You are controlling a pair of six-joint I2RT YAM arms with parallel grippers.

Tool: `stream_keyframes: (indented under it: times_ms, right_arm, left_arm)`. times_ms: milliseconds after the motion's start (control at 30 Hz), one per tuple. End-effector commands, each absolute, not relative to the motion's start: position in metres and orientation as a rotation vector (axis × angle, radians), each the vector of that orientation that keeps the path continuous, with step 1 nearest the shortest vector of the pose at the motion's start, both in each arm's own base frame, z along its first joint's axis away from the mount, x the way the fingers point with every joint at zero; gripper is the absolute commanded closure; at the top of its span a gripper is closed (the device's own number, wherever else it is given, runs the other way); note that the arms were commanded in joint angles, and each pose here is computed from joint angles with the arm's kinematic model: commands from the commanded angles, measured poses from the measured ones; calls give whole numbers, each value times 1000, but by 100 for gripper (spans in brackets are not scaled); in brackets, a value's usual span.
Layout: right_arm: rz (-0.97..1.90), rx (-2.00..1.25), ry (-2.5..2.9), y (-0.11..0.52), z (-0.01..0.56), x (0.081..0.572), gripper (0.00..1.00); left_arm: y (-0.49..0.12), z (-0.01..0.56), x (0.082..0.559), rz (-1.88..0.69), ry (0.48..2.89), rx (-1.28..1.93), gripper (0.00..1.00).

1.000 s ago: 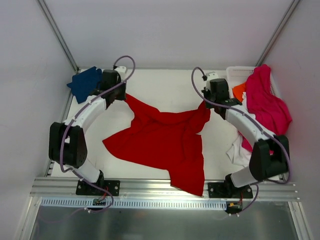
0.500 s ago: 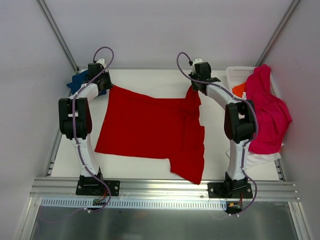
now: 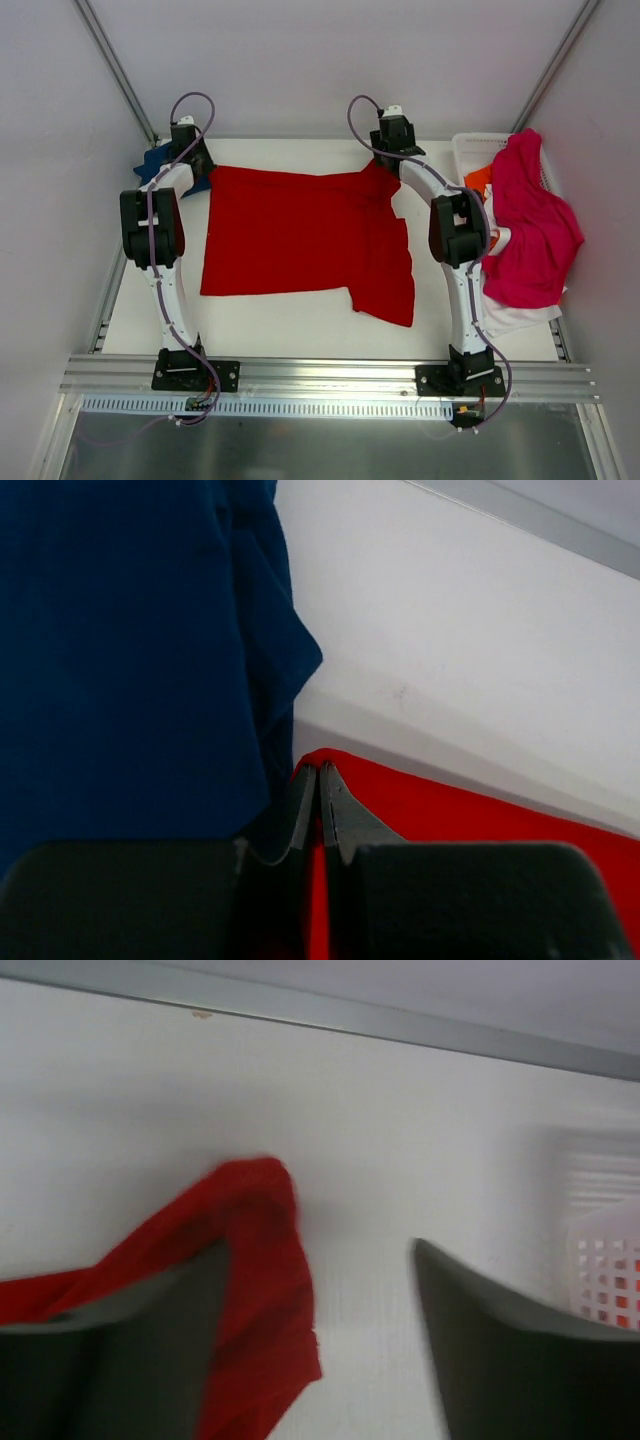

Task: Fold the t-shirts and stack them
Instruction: Flatten the tshirt out

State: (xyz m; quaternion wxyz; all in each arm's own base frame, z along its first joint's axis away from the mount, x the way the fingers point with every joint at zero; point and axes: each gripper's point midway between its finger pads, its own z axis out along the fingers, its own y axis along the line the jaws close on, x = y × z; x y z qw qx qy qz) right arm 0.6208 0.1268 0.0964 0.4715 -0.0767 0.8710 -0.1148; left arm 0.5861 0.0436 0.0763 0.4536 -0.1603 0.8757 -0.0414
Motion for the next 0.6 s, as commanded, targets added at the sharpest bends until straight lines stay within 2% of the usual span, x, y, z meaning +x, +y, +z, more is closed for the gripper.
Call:
stream_keyframes:
  times_ms: [0, 33, 67, 100, 133, 167, 200, 333, 367, 433, 467, 567]
  right_arm:
    - [-391, -106, 2061, 109, 116, 635, 8]
    - [-454, -73, 2054, 99, 117, 634, 1]
    - [-498, -48, 2050, 92, 117, 632, 1]
    - [-545, -23, 2051, 85, 115, 630, 1]
    - [-615, 23, 2033, 74, 122, 625, 1]
    - [-646, 44, 2034, 68, 122, 620, 0]
    - [-692, 97, 2002, 59, 139, 614, 1]
    - [-673, 157, 1979, 51, 161, 591, 0]
    - [-621, 181, 1941, 53, 190, 584, 1]
    - [-538, 173, 1956, 61, 195, 572, 0]
    - [-493, 173, 1933, 69, 219, 562, 0]
    - [-365, 99, 1933, 106, 240, 540, 1]
  left_arm:
    - [72, 86, 603, -29, 2087, -477, 100]
    - [76, 85, 603, -24, 2087, -490, 100]
    - [78, 85, 604, -17, 2088, -496, 100]
    - [80, 86, 605, -8, 2086, -508, 86]
    - [84, 86, 605, 12, 2085, -531, 62]
    - [86, 89, 603, 17, 2078, -556, 8]
    - [86, 95, 603, 30, 2066, -565, 1]
    - [75, 157, 599, 66, 1966, -528, 1]
    - [58, 191, 597, 72, 1914, -492, 1]
    - [39, 221, 592, 82, 1878, -428, 1]
    - [12, 246, 585, 55, 1846, -381, 1]
    - [-17, 252, 566, 18, 1856, -347, 1]
